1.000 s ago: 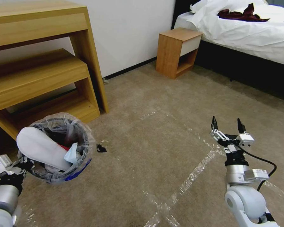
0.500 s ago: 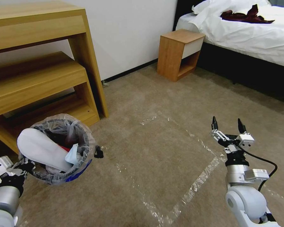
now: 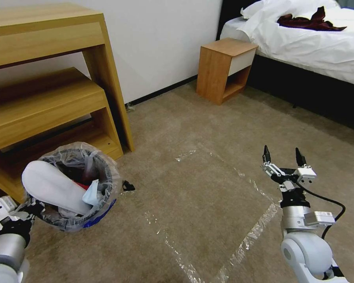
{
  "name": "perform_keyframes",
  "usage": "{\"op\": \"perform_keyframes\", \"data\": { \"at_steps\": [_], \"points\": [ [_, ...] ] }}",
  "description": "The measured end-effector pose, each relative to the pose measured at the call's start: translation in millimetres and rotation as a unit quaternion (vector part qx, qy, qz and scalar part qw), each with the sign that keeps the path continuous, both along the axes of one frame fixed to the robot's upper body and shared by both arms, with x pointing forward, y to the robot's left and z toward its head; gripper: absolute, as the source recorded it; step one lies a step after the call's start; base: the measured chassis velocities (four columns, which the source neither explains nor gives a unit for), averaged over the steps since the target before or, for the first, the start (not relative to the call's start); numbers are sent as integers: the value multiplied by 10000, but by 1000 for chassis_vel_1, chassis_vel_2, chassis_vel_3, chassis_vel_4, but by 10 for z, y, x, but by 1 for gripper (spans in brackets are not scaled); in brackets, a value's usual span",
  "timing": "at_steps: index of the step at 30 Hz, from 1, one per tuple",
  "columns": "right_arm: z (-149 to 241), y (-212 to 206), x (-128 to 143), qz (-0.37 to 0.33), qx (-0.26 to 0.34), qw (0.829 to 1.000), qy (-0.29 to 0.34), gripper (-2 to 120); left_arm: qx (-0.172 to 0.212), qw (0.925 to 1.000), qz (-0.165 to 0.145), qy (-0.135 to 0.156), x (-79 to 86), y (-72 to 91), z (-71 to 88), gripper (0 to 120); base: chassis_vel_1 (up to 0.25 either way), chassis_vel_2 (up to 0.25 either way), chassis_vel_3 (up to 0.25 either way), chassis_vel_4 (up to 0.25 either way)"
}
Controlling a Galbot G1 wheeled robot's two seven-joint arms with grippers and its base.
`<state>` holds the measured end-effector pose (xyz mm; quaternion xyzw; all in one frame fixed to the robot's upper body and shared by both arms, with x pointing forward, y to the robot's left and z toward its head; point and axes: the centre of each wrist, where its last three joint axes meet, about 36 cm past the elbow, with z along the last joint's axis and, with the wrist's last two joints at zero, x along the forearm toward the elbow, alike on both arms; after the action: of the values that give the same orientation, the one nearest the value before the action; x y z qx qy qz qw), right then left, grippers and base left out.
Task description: Pick up the trash bin and place the garbage on the floor into it.
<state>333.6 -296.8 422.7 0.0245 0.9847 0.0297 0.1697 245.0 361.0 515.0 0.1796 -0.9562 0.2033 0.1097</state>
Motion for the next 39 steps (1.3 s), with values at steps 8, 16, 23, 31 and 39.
{"op": "perform_keyframes", "data": {
  "at_steps": [8,16,23,31,39],
  "points": [
    [-7,17,-10,-13,14,10000,21,100,-20,10000,-17,3,-3,-11,7,1,-70,59,67,-61],
    [-38,32,-3,-18,28,10000,69,100,-74,10000,-39,46,-2,-15,-7,1,-70,69,74,-86],
    [-63,26,6,-38,16,9999,98,100,-86,9999,-47,42,18,-4,-15,1,-78,68,79,-65],
    [-91,39,32,-21,27,9999,120,100,-99,9999,-42,64,25,1,-31,1,-81,80,75,-74],
    [-106,41,47,-14,22,9999,133,100,-119,9999,-35,64,43,7,-46,1,-85,80,73,-84]
  ]
}}
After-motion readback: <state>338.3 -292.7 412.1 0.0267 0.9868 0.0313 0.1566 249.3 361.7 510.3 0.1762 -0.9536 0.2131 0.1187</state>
